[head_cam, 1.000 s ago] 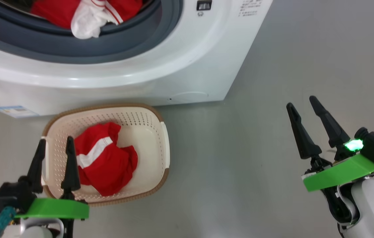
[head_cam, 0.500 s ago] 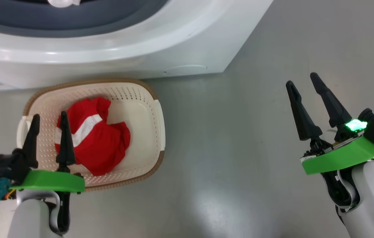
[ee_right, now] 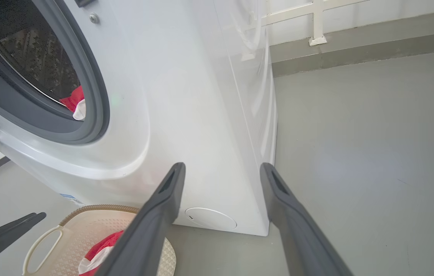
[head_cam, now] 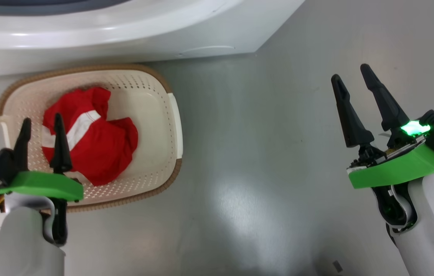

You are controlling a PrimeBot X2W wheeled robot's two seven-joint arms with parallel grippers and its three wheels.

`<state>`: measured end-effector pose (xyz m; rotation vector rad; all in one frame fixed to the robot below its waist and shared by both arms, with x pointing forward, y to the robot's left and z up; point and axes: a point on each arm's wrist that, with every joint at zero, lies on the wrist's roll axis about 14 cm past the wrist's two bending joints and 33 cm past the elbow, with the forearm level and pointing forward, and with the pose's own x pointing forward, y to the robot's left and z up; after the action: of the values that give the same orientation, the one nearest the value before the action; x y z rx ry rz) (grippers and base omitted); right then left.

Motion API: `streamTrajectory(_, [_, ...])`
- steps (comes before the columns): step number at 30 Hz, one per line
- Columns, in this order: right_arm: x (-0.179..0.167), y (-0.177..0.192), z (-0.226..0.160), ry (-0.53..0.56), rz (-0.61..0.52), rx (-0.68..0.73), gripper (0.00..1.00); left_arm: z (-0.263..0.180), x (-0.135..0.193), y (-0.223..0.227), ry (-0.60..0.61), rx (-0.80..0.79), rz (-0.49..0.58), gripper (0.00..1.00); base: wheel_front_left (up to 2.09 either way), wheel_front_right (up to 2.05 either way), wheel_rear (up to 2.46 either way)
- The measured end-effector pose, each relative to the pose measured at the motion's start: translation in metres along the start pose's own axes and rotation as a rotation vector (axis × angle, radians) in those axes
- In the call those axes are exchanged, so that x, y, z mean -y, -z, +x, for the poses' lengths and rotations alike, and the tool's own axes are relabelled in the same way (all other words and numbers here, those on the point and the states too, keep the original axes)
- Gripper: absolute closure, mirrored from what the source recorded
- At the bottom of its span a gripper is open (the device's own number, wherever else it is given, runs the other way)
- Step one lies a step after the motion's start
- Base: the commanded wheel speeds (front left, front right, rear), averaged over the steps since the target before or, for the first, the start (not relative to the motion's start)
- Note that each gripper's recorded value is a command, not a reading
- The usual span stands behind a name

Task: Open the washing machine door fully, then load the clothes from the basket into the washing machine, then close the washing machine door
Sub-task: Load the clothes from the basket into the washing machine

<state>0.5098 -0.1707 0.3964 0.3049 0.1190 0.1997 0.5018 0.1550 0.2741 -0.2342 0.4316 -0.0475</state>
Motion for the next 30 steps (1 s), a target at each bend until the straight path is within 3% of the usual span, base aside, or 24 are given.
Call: streamTrajectory(30, [0.027, 0.062, 0.018, 0.034, 0.002, -0.099, 0.0, 0.064, -0.024, 0.116, -0.044, -0.321, -0.059, 0.0, 0.0, 0.0, 0.0])
